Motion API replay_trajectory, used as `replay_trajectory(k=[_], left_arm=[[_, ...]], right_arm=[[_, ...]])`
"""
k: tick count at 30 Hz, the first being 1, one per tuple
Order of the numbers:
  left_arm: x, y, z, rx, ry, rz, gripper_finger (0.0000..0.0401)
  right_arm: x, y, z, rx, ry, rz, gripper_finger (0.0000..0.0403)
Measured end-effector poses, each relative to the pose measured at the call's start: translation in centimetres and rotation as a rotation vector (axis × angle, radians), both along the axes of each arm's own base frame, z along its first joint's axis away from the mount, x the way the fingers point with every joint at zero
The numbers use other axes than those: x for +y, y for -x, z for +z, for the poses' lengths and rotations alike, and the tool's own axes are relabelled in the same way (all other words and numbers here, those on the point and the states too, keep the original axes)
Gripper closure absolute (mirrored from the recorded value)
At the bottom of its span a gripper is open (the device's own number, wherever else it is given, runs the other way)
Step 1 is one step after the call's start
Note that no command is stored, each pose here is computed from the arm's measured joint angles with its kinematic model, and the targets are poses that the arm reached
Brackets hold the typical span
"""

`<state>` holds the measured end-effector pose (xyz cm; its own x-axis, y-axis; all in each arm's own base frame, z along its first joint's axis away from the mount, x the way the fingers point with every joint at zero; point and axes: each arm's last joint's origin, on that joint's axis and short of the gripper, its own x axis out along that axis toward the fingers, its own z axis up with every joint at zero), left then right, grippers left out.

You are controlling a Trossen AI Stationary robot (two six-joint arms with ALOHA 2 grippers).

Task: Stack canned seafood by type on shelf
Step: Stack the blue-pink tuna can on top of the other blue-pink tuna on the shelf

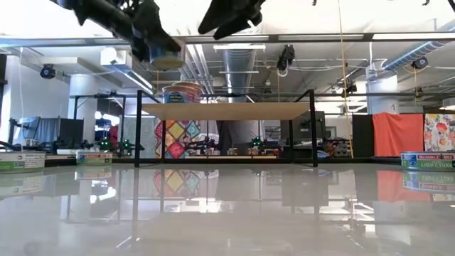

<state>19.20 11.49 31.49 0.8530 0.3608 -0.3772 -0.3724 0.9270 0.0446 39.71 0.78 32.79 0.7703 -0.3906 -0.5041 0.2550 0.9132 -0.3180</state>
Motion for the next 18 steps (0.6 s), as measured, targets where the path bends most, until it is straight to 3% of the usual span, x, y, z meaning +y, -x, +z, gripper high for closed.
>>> replay_trajectory(k=[6, 10, 14, 18], left_arm=[[1.7, -0.4, -0.6, 0.043, -0.024, -0.035, 0.0011], [2.5, -0.7, -1.6, 0.082, -0.031, -0.078, 0.0011], [3.5, -0.9, -1.9, 0.065, -0.033, -0.108, 0.0012], [4.7, -1.2, -2.3, 0.056, -0.052, -0.098, 0.0012]], right_arm=[[-3.7, -0.7, 1.2, -0.146, -0.025, -0.025, 0.003], [-6.1, -0.8, 2.0, -0.29, -0.135, -0.096, 0.0037], [-8.3, -0.8, 2.1, -0.384, -0.279, -0.142, 0.0066], [-9.7, -1.4, 1.3, -0.401, -0.307, -0.141, 0.0114]])
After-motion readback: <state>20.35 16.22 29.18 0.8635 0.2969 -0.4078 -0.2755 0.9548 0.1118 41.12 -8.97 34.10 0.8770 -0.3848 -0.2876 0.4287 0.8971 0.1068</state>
